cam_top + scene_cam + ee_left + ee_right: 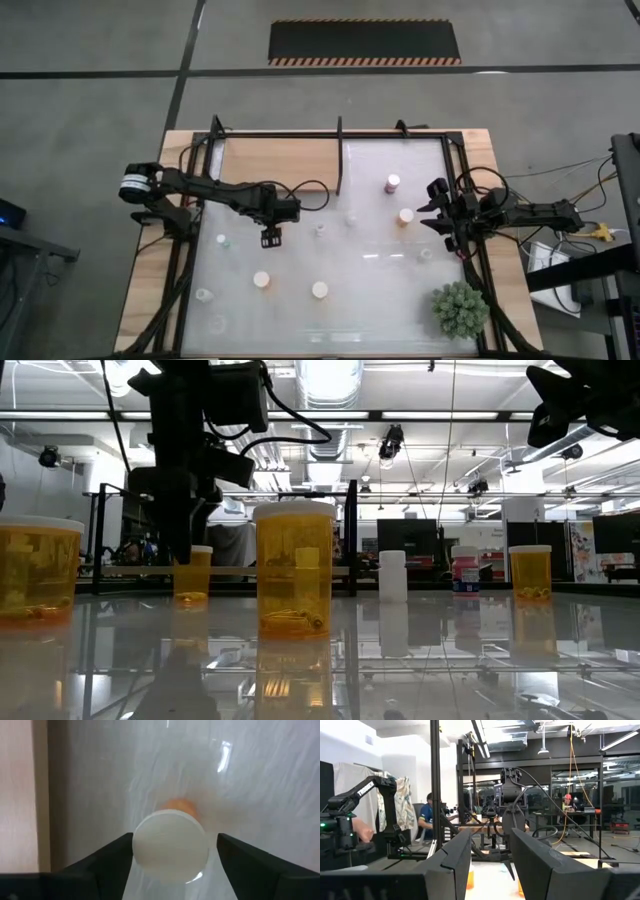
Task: Pick and place medicine bottles onto shelf by color
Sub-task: Put the middle left large yellow pill bottle on the shelf
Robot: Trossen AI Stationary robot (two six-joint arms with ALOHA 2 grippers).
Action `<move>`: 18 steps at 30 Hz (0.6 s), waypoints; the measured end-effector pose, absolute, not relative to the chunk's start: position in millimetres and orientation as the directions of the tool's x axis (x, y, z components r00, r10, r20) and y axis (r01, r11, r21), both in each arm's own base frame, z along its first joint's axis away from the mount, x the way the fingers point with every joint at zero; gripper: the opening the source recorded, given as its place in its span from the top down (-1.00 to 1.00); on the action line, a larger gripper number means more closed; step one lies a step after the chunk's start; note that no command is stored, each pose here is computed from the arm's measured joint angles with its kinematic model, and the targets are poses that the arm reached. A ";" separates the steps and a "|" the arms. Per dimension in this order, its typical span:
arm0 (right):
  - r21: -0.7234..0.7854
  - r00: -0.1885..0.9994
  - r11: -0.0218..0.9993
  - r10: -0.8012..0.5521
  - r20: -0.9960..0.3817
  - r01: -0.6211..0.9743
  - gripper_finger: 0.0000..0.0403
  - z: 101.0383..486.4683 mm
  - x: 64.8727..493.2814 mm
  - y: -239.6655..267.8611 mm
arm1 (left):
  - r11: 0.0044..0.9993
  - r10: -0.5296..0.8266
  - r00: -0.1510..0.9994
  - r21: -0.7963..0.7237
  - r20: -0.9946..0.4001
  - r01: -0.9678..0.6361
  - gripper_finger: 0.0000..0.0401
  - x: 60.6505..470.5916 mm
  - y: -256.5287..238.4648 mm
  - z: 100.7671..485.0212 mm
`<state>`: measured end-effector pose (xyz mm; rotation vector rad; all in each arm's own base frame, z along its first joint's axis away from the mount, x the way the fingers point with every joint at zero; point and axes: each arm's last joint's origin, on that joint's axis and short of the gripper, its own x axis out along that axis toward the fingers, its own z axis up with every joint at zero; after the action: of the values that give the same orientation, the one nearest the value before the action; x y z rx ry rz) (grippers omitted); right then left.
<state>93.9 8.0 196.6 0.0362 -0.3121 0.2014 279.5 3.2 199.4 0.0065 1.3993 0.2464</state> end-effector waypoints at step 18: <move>0.022 0.932 0.978 0.191 0.307 -0.207 0.37 196.5 94.0 8.0 | 0.972 0.192 0.218 0.155 -0.957 -0.176 0.11 283.5 1.9 220.9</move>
<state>94.0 8.0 196.5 0.0548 -0.3086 0.2039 283.5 1.9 220.9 0.0140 1.3265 0.2550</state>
